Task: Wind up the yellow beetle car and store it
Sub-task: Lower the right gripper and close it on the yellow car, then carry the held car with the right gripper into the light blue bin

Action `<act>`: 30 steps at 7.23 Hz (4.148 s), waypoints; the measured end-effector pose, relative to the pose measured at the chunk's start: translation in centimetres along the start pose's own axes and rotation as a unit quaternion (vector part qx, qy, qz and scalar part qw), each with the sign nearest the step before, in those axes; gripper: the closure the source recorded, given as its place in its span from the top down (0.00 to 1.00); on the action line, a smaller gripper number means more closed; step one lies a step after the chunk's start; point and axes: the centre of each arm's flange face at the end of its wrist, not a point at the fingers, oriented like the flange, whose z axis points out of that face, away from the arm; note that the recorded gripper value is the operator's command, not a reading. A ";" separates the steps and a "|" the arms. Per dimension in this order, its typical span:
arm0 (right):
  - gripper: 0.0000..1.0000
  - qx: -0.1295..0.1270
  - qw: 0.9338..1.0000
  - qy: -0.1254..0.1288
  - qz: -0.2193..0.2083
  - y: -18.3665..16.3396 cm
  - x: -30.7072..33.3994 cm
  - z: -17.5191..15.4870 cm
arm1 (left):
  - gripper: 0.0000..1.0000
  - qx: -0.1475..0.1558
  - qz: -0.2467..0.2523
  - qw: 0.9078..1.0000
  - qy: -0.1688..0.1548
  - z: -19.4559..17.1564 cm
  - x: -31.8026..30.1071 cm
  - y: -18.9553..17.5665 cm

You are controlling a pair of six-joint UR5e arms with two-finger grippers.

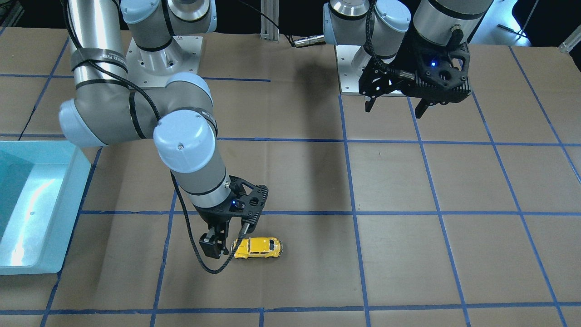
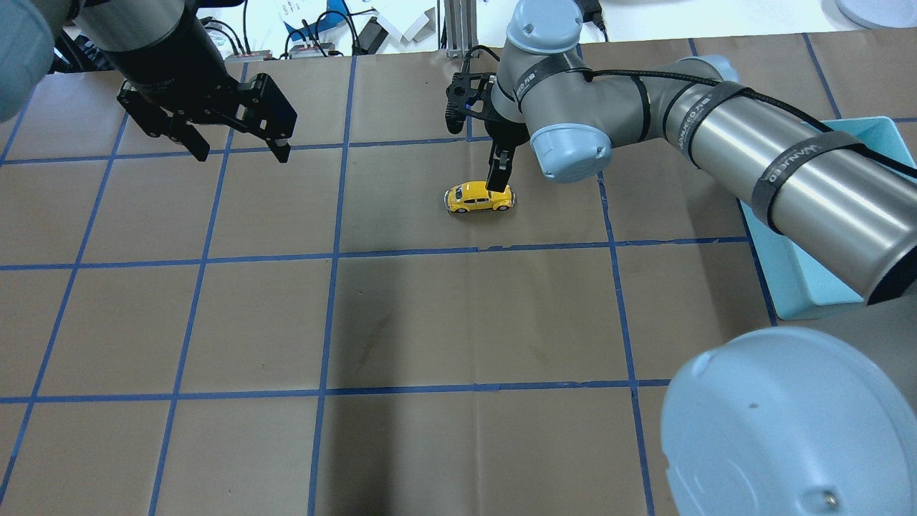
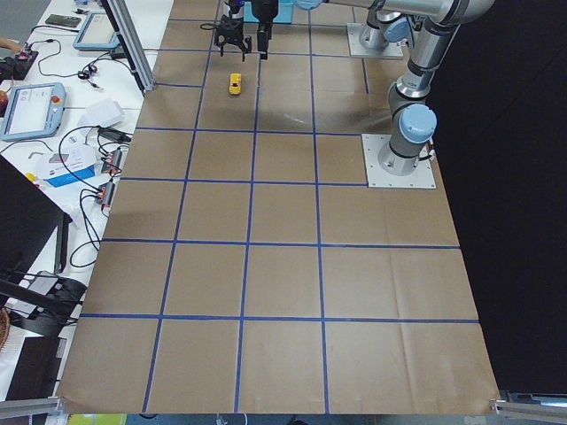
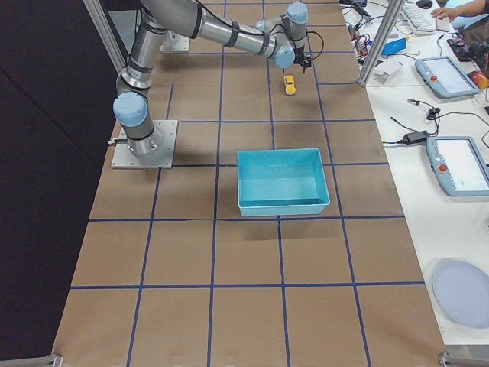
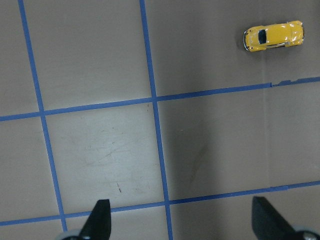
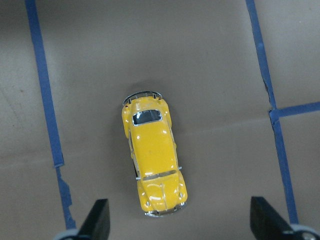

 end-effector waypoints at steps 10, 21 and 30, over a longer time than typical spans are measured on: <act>0.65 0.020 1.000 -0.016 -0.014 -0.5 -0.9 7.3 | 1.00 0.001 -0.002 1.000 0.003 -0.1 -0.2 0.0; 0.26 -0.030 0.982 0.038 0.180 12.8 3.3 -11.6 | 1.00 0.003 -0.001 1.000 0.002 -0.3 -0.2 0.0; 0.23 -0.097 0.783 0.055 0.612 49.6 -1.3 -19.4 | 1.00 0.012 -0.005 1.000 0.003 -0.7 -0.3 -0.3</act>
